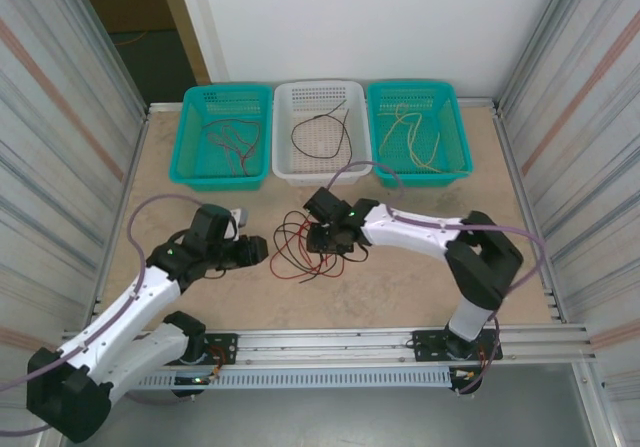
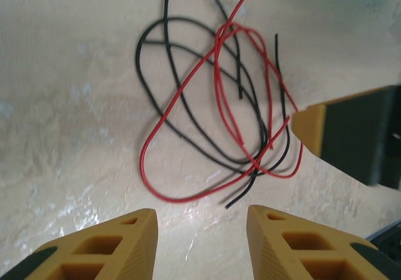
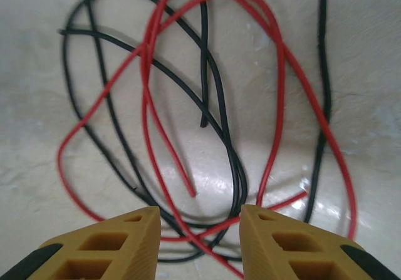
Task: Untangle the cables
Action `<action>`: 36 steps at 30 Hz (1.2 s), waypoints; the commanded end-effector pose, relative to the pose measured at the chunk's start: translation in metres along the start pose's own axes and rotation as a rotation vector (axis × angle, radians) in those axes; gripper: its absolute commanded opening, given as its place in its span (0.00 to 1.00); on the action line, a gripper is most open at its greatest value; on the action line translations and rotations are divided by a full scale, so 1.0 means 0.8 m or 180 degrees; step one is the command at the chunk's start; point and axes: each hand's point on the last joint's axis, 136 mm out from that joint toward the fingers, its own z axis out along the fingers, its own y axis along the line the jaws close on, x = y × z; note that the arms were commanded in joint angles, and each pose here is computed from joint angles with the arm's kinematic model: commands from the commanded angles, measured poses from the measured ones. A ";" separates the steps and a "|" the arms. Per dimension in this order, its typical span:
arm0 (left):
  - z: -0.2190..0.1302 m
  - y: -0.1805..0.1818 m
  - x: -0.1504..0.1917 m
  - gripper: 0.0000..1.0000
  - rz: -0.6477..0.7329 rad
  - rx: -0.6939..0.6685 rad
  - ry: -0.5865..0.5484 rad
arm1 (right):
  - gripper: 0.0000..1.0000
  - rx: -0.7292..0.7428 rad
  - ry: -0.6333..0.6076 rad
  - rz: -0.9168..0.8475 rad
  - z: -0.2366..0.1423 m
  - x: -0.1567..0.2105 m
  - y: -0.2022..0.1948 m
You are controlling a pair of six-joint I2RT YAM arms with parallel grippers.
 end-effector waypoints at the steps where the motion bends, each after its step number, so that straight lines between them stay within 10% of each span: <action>1: -0.008 -0.002 0.007 0.42 -0.0213 0.0065 -0.0030 | 0.34 0.0013 0.0047 -0.0007 0.020 -0.004 0.020; 17: -0.041 -0.019 -0.014 0.42 -0.0227 0.0132 -0.0262 | 0.22 0.0351 0.0335 -0.0091 0.078 -0.002 0.003; 36: -0.054 -0.023 -0.024 0.42 -0.0249 0.0112 -0.0364 | 0.30 0.0409 -0.0737 -0.0098 0.031 -0.091 0.013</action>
